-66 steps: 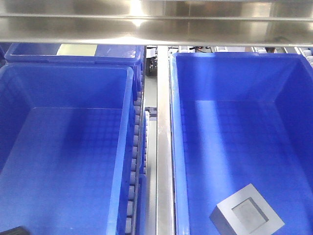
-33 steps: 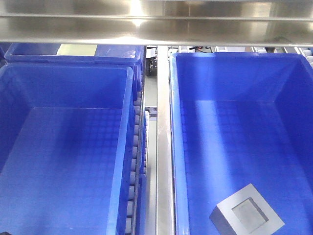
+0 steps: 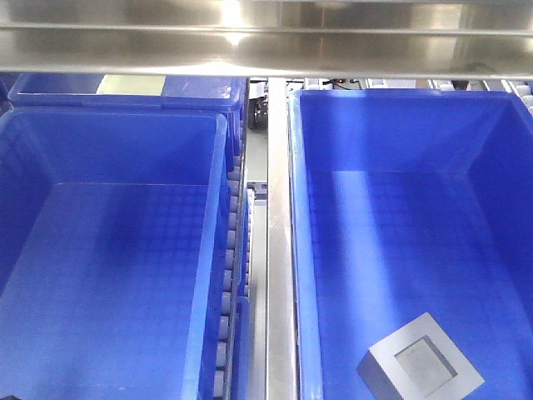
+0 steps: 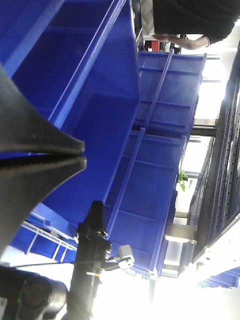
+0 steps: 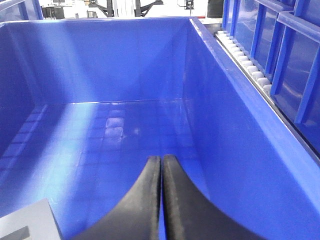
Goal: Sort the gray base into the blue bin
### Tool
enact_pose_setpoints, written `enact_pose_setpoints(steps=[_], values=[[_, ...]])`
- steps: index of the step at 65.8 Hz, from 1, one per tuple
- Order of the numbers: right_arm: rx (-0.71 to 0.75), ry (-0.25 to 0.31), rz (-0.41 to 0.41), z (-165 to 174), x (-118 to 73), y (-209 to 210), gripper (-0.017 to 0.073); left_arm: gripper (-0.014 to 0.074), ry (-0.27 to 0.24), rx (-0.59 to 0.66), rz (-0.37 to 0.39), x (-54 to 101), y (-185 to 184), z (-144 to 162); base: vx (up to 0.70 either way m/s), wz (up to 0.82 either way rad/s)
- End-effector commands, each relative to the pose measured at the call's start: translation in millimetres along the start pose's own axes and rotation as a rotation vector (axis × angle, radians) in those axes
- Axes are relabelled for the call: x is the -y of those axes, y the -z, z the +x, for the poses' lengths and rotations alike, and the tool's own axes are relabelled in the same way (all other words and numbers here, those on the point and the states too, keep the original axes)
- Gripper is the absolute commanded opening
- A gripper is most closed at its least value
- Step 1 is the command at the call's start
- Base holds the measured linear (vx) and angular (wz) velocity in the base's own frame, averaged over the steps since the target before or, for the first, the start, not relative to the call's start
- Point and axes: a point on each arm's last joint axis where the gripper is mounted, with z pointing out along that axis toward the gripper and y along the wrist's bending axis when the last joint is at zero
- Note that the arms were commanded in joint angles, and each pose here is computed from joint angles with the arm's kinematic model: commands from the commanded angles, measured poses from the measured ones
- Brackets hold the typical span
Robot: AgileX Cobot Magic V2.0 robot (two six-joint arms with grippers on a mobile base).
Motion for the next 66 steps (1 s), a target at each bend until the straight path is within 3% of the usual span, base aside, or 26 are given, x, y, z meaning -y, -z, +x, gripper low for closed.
enact_pose_setpoints(steps=[1, 13, 31, 45, 59, 66], values=[[0.034, 0.01, 0.0, -1.0, 0.1, -0.4, -0.0005, -0.0006, -0.041, 0.087, -0.031, -0.9, -0.2, -13.1, 0.0, 0.0], [0.034, 0.01, 0.0, -1.0, 0.1, -0.4, -0.0005, -0.0006, -0.155, 0.095, -0.186, -9.4, 3.5, -13.9, 0.0, 0.0], [0.034, 0.01, 0.0, -1.0, 0.1, -0.4, -0.0005, -0.0006, -0.31, 0.042, -0.553, -21.7, 25.5, -9.3, 0.0, 0.0], [0.034, 0.01, 0.0, -1.0, 0.1, -0.4, -0.0005, -0.0006, -0.326, -0.013, -0.821, -31.5, 35.5, 1.1, 0.0, 0.0], [0.034, 0.01, 0.0, -1.0, 0.1, -0.4, -0.0005, -0.0006, -0.32, -0.044, -0.978, -45.0, 40.5, 23.5, 0.0, 0.0], [0.034, 0.01, 0.0, -1.0, 0.1, -0.4, -0.0005, -0.0006, -0.312, -0.061, -1.021, -50.2, 42.7, 34.8, 0.0, 0.0]])
